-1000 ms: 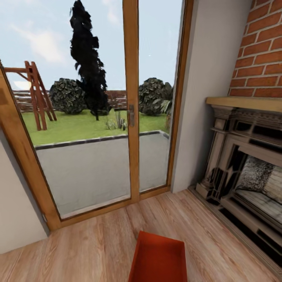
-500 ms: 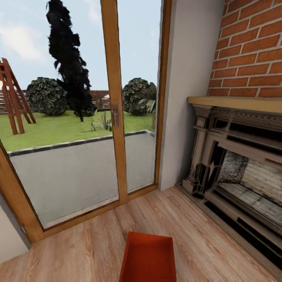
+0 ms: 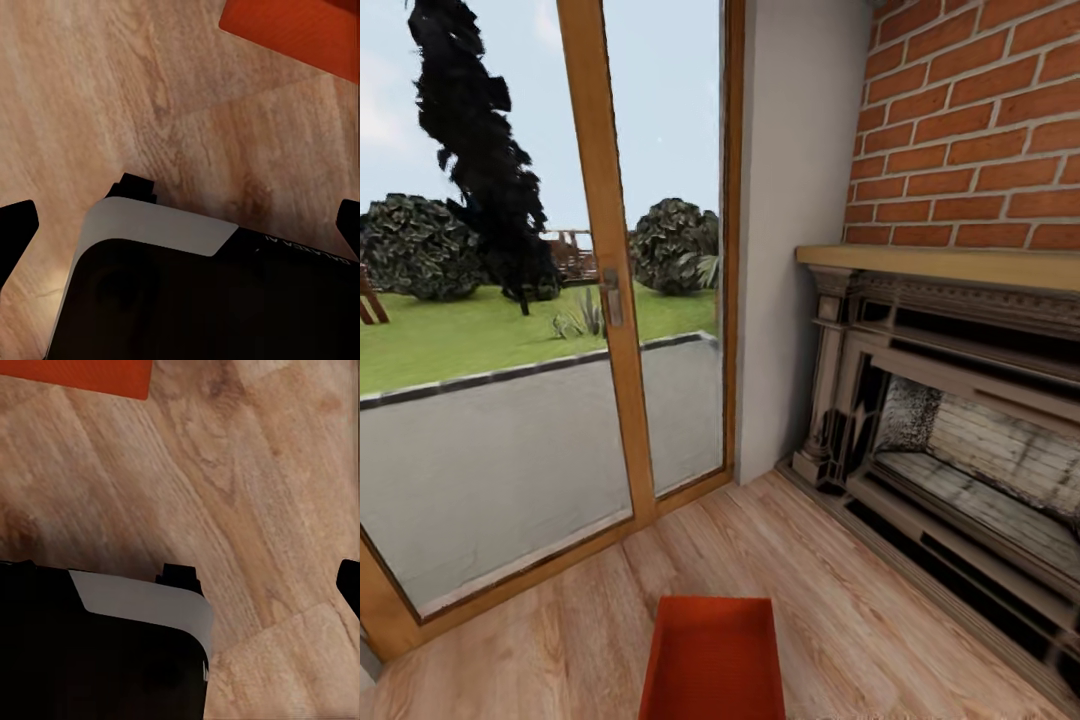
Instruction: Move the two storage containers from the living room to the garage. In the garage, place one container on the floor and stack the other container on top of it (either order is fine).
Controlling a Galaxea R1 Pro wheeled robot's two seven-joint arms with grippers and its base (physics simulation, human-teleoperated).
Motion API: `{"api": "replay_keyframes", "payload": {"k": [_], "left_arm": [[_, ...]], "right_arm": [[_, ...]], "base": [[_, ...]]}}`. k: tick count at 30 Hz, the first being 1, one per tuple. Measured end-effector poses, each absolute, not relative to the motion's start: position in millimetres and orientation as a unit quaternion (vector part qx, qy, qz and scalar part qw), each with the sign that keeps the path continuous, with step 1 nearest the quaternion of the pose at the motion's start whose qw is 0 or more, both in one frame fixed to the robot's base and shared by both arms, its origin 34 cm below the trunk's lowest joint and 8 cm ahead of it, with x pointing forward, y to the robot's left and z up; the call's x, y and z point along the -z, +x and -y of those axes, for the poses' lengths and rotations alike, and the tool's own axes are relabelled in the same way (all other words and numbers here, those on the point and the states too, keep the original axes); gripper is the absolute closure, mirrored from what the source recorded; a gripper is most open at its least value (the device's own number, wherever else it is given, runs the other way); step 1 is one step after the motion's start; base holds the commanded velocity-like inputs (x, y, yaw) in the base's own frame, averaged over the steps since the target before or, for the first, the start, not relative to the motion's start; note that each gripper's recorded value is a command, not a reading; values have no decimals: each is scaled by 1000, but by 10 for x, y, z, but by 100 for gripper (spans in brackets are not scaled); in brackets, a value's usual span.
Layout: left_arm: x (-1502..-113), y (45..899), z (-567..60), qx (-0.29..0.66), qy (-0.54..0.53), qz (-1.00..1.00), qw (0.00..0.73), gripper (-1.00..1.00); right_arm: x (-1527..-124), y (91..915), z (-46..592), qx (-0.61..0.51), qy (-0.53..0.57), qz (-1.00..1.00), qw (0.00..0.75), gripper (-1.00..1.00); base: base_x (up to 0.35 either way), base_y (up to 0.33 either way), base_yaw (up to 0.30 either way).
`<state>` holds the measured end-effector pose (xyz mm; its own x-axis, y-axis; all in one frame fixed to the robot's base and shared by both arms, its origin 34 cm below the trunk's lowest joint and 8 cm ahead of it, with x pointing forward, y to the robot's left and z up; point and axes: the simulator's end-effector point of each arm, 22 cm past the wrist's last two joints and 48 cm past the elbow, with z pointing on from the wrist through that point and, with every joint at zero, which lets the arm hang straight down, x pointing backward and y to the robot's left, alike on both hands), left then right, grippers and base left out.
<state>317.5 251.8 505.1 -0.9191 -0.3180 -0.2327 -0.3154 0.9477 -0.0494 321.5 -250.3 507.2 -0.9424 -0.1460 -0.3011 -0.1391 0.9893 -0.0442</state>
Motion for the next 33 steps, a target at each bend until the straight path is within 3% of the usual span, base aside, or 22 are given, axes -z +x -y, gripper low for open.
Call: {"api": "replay_keyframes", "payload": {"k": [12,27,33], "left_arm": [[-5051,3175,-2519,5,-162,-979,120,-100],[-5051,3174,-2523,5,-162,-980,120,-100],[-5050,3172,-2519,5,-162,-980,120,-100]], "right_arm": [[-5073,3217,2511,12,-72,-985,154,-100],[-5073,3218,2496,11,-73,-985,154,-100],[-5072,3216,2505,11,-72,-985,154,-100]], "base": [[0,0,-142],[0,0,-1],[0,0,167]]}}
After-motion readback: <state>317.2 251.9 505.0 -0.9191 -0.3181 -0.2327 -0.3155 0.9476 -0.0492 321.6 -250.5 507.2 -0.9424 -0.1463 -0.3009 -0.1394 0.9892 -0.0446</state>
